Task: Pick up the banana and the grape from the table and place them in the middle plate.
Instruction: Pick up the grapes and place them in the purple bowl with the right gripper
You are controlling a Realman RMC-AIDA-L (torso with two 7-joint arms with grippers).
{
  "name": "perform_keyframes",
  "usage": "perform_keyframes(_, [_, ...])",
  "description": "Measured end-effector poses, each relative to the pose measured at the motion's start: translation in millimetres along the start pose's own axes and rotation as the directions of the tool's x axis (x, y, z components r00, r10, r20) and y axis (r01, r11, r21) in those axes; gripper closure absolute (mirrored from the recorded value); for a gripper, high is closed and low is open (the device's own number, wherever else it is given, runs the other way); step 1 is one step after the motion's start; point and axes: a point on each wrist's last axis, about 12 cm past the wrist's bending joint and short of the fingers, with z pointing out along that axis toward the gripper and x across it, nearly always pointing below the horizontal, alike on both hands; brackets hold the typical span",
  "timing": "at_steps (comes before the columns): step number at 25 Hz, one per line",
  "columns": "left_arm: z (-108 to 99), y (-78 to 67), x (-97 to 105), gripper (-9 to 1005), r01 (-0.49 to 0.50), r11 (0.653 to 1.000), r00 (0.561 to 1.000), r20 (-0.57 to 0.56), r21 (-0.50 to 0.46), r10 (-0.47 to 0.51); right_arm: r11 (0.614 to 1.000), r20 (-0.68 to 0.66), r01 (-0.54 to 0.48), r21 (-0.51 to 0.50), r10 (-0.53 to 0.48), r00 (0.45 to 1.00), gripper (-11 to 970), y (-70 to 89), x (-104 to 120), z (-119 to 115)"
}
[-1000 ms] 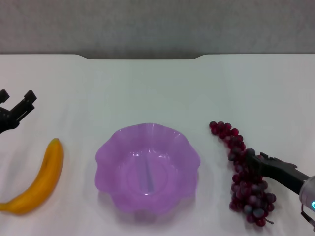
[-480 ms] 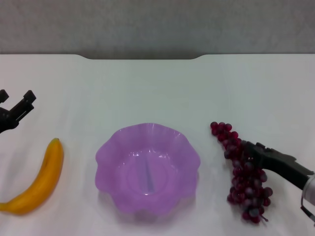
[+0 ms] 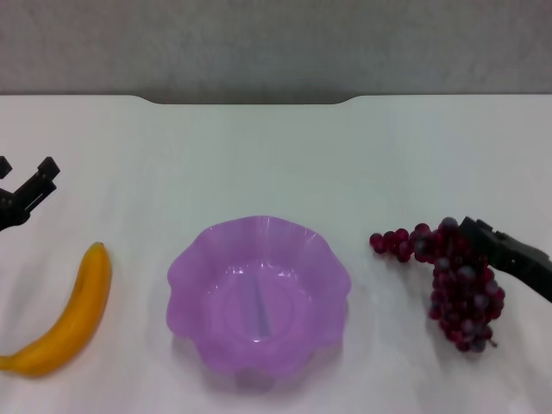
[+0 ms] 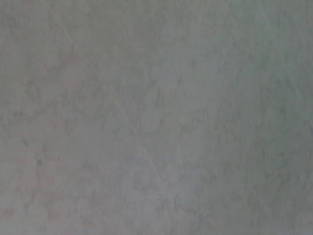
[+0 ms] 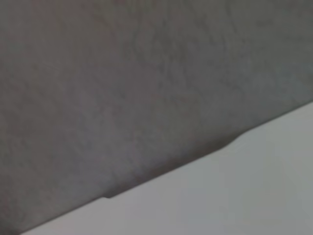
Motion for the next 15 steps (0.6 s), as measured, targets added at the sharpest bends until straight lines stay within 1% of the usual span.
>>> perform_keyframes(2, [-0.3,0.1,0.2,120,-0.003,1.000,1.000,0.000,-0.001,0.003,1.000,0.007,0.001,-0.009,-0.001,1.000,698,0.4,-2.3,0.2])
perform_keyframes(7, [-0.3,0.1,0.2,120,-0.011,1.000,1.000,0.000,-0.001,0.011,0.997,0.042,0.008,-0.075,-0.005,0.999,715,4.6,-16.8,2.7])
perform_keyframes(11, [-0.2,0.0,0.1,120,-0.012,1.000,1.000,0.000,0.000,0.012,0.988,0.074,0.023,-0.156,-0.012,0.997,724,13.8,-31.5,10.0])
perform_keyframes(13, [-0.1,0.0,0.1,120,-0.012,1.000,1.000,0.000,0.000,0.012,0.978,0.095,0.040,-0.207,-0.021,0.995,728,20.6,-41.4,15.5])
perform_keyframes(14, [-0.1,0.0,0.1,120,-0.012,1.000,1.000,0.000,0.000,0.012,0.964,0.105,0.058,-0.258,-0.032,0.994,730,28.3,-50.5,21.8])
perform_keyframes(15, [-0.1,0.0,0.1,120,-0.012,1.000,1.000,0.000,0.000,0.012,0.964,0.105,0.058,-0.258,-0.032,0.994,730,28.3,-50.5,21.8])
